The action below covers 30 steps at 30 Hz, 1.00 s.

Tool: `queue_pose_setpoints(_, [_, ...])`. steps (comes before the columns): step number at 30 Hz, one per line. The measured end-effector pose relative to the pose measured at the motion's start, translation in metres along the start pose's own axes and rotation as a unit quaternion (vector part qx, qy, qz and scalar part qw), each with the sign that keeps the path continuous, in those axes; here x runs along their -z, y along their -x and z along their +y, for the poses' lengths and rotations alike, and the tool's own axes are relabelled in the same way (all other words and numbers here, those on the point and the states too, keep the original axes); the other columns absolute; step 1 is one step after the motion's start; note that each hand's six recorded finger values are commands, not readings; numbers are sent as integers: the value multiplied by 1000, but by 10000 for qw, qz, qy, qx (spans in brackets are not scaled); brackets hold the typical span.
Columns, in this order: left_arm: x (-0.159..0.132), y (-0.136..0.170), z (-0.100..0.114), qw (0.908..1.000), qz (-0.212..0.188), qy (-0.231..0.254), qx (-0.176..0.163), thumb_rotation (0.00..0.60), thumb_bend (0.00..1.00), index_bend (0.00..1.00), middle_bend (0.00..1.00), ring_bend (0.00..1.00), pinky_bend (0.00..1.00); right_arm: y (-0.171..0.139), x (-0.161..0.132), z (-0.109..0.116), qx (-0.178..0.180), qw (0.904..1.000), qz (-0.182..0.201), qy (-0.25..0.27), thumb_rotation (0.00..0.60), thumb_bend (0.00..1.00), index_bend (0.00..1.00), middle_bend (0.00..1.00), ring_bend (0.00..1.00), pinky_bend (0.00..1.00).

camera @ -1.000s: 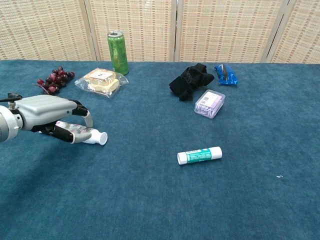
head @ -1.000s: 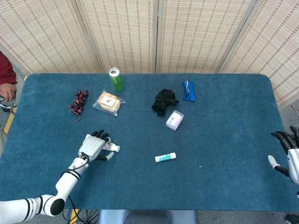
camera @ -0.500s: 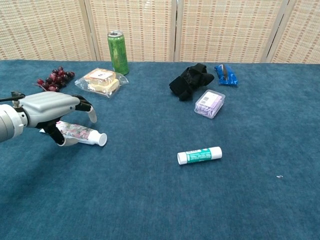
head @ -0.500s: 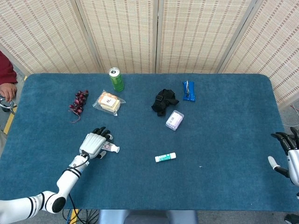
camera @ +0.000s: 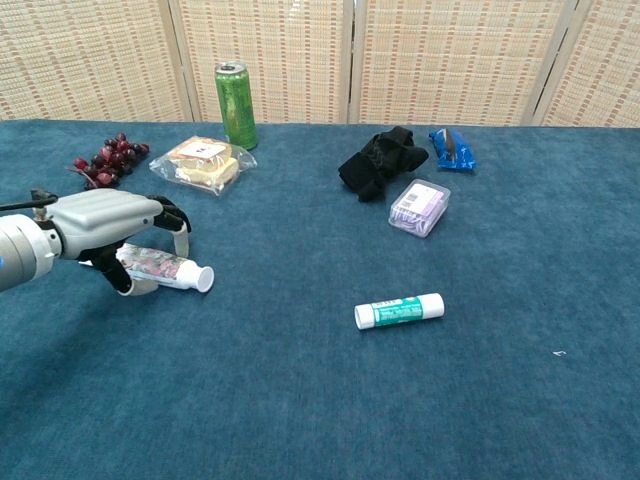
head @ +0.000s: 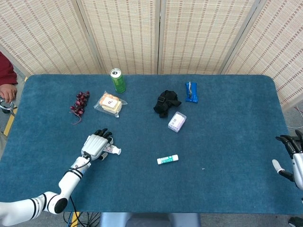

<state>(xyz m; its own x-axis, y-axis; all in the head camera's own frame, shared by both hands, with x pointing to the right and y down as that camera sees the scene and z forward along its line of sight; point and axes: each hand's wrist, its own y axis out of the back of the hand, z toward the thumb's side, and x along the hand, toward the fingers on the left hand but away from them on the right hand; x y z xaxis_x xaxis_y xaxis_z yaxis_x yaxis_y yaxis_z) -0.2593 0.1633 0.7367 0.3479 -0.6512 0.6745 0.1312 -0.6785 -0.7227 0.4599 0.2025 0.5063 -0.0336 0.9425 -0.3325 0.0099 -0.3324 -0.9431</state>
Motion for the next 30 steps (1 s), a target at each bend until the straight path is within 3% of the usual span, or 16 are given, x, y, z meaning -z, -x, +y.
queue_pose_setpoints(14, [4, -5, -1, 9998, 28, 178, -44, 600, 260, 473, 239, 111, 109, 1, -1, -2, -28, 10000, 5, -1, 600, 193, 253, 253, 113, 0])
queue_pose_setpoints(22, [9, -8, -2, 9991, 69, 360, -192, 600, 299, 546, 388, 239, 169, 1, -2, -3, -38, 10000, 22, -9, 600, 193, 253, 253, 113, 0])
queue_pose_setpoints(30, [15, -2, 7, 9982, 68, 406, -446, 600, 308, 564, 487, 299, 205, 4, -5, -7, -99, 9999, 72, -6, 600, 194, 253, 253, 113, 0])
